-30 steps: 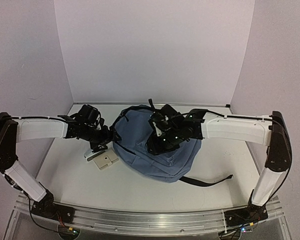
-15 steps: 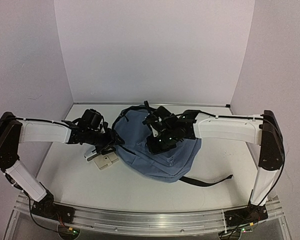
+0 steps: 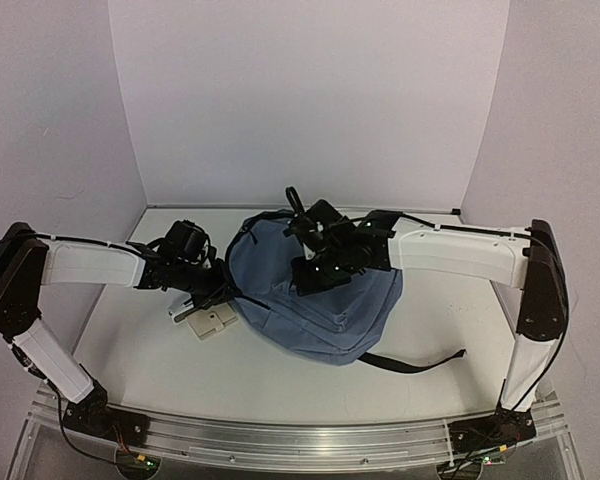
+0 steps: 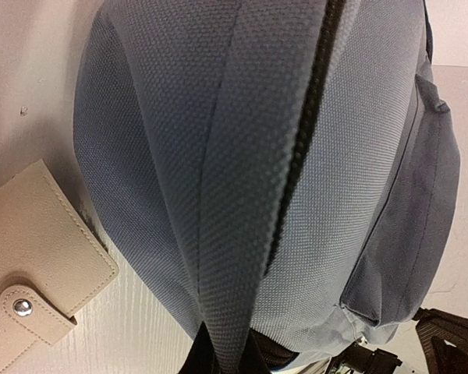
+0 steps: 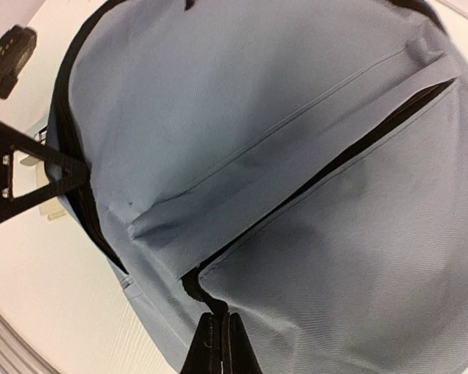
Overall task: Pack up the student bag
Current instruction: Unzip the student bag at the center of the board.
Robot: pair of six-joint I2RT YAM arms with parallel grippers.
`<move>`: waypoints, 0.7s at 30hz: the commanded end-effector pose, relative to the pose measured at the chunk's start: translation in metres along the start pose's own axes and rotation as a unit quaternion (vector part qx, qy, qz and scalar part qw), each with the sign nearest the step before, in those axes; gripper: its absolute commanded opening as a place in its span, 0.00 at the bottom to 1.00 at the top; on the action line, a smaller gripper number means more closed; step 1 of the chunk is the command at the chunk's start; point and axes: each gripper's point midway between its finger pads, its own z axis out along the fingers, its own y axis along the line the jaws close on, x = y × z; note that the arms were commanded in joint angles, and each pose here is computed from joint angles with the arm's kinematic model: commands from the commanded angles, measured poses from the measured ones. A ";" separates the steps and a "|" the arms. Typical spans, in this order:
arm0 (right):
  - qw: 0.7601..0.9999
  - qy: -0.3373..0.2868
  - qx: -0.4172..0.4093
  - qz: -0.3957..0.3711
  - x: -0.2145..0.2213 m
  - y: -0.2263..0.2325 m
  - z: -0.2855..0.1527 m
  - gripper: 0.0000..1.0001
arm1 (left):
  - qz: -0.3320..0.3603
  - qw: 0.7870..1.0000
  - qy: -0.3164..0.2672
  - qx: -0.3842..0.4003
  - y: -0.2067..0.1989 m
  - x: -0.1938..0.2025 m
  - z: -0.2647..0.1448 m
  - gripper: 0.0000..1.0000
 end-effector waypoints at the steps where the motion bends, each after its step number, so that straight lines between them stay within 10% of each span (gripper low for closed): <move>1: 0.997 -0.067 0.046 0.017 -0.041 -0.021 -0.024 0.00 | 0.012 0.999 -0.022 -0.027 0.011 -0.005 -0.005 0.00; 21: 0.982 -0.086 0.161 0.052 -0.086 -0.137 0.010 0.00 | 0.007 0.999 -0.020 -0.048 0.026 0.002 -0.011 0.00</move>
